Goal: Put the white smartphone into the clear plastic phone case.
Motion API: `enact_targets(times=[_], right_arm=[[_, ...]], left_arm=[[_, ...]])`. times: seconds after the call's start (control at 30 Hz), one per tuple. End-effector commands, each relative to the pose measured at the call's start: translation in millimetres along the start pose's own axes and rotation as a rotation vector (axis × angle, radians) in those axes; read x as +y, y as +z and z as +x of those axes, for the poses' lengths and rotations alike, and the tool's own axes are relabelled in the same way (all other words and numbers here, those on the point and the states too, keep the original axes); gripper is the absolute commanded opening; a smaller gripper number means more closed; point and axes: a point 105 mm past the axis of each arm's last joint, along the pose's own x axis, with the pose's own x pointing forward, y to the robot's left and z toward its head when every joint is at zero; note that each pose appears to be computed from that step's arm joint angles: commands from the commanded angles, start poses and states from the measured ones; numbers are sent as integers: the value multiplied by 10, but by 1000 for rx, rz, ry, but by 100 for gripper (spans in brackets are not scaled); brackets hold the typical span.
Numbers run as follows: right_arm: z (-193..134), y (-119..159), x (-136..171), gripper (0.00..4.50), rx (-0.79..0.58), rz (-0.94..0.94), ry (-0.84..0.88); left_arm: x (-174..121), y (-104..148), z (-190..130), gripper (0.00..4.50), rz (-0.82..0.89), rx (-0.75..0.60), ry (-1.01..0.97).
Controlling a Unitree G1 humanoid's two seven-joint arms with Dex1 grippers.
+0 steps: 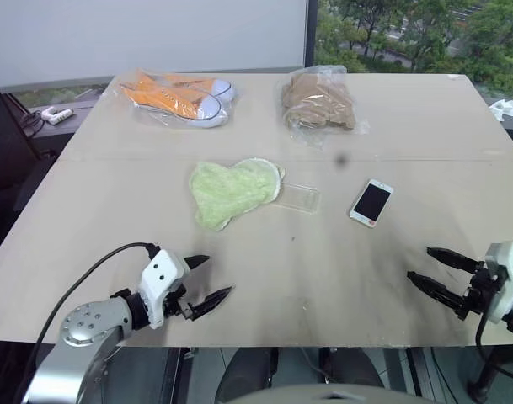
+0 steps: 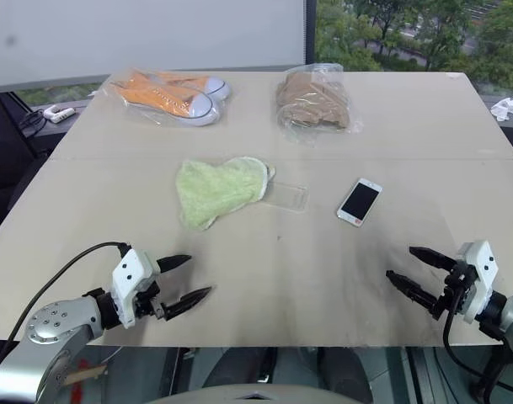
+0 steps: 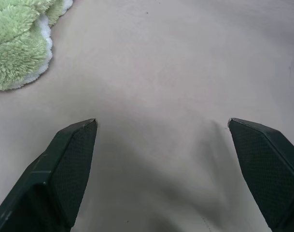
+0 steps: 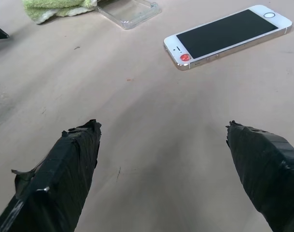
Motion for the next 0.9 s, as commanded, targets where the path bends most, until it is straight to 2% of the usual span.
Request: enact_targets(times=[0.03, 0.7, 0.9], right_arm=[[-29, 83, -15, 448, -24, -30, 5], [-13, 45, -7, 448, -39, -24, 21], [90, 190, 168, 448, -77, -38, 113]], left_arm=[[27, 87, -22, 443, 25, -30, 5], [101, 184, -3, 443, -1, -83, 19], [470, 396, 135, 443, 13, -142, 100]])
